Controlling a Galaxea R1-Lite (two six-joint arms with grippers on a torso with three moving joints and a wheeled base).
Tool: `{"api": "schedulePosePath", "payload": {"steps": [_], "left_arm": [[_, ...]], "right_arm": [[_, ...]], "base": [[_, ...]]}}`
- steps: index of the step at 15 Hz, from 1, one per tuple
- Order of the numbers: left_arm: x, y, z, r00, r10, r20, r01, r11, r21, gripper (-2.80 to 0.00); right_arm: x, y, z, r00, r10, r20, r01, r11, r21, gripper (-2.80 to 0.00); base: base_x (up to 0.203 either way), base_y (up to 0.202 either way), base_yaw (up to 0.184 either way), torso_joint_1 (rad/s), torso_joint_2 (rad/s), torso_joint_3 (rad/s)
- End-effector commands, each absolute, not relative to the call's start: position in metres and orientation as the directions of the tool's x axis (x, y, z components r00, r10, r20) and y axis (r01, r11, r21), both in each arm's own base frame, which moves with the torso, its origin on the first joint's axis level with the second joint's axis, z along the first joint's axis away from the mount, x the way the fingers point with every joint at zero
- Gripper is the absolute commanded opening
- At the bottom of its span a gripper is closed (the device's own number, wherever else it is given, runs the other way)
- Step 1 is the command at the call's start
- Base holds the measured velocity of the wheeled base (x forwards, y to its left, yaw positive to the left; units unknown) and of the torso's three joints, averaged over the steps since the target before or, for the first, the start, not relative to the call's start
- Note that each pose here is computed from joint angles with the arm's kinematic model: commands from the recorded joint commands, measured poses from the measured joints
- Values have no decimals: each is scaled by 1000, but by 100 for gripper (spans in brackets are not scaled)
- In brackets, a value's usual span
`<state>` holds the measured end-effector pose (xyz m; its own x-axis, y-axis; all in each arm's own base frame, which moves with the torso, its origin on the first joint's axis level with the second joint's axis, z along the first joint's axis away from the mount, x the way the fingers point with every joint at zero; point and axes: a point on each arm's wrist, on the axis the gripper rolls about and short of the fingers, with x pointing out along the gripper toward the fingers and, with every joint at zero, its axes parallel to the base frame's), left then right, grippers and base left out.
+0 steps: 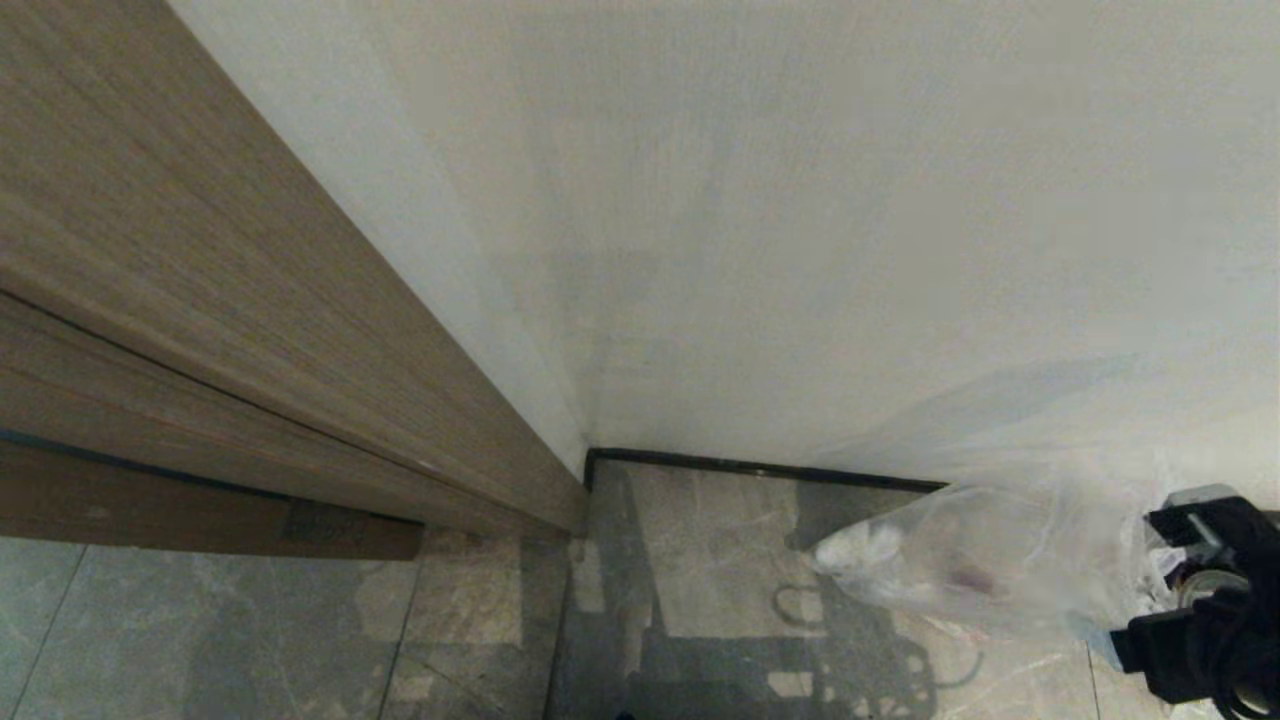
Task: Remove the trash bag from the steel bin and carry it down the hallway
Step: Put the trash bag at the door
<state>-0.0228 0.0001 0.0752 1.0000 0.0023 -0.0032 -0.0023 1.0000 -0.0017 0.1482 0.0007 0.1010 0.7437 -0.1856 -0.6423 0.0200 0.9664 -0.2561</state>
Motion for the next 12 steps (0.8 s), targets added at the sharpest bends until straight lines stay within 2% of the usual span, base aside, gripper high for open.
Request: {"api": "schedulePosePath", "payload": {"steps": [1, 3, 5, 12], "left_arm": [[-23, 0, 75, 1000, 2, -2, -2, 1000, -2, -280], [-23, 0, 75, 1000, 3, -3, -3, 1000, -2, -280], [-23, 0, 75, 1000, 3, -3, -3, 1000, -2, -280], [-23, 0, 75, 1000, 3, -2, -3, 1000, -2, -280]], "right_arm": [[142, 1, 96, 651, -193, -734, -17, 963, -269, 0], [170, 2, 126, 736, -189, -651, 28, 968, -249, 0], [175, 2, 134, 758, -188, -625, 47, 971, -235, 0], [126, 0, 164, 887, -189, -422, 114, 974, -196, 0]], "base": [[0, 0, 0, 0, 0, 0], [0, 0, 0, 0, 0, 0], [0, 0, 0, 0, 0, 0], [0, 0, 0, 0, 0, 0]]}}
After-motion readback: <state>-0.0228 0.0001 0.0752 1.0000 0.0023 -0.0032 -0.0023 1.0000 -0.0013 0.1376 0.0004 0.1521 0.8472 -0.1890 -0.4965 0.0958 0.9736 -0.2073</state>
